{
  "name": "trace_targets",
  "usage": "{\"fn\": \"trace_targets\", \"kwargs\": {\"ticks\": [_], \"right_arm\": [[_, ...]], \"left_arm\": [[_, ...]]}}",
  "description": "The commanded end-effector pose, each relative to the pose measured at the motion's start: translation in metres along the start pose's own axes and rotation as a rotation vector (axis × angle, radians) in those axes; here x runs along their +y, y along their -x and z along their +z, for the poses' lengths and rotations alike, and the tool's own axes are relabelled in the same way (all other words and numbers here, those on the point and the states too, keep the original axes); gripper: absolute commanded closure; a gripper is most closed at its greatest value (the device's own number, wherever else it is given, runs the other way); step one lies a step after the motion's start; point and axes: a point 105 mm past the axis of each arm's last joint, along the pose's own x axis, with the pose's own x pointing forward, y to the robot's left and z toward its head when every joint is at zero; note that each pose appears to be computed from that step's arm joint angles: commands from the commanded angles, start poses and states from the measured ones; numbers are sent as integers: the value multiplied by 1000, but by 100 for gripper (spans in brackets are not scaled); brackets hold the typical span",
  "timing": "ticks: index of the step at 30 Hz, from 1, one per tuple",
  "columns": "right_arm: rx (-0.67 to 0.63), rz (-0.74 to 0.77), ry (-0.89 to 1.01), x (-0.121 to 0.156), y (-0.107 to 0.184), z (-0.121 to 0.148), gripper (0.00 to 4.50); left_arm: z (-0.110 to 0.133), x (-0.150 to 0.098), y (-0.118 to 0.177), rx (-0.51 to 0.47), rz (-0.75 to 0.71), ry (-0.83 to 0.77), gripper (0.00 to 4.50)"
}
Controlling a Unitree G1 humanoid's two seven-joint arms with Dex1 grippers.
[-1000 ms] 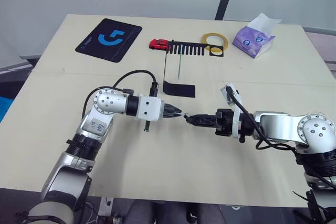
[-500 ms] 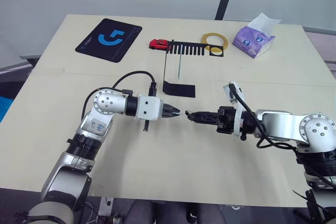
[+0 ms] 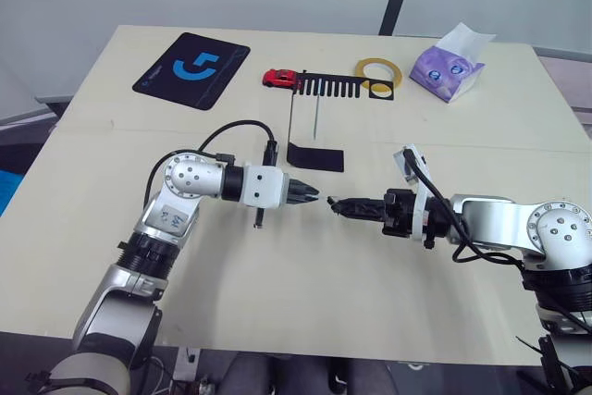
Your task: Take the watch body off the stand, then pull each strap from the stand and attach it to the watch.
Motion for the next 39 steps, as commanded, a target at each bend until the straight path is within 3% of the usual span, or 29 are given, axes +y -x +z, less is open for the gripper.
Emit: {"fn": "trace_targets", "kwargs": {"ticks": [1, 39], "right_arm": [[-15, 37, 32, 12, 3, 4, 300], [-53, 55, 38, 17, 3, 12, 300]], "left_arm": [[12, 6, 0, -22, 17, -47, 450], [9, 4, -3, -21, 16, -39, 450]]}}
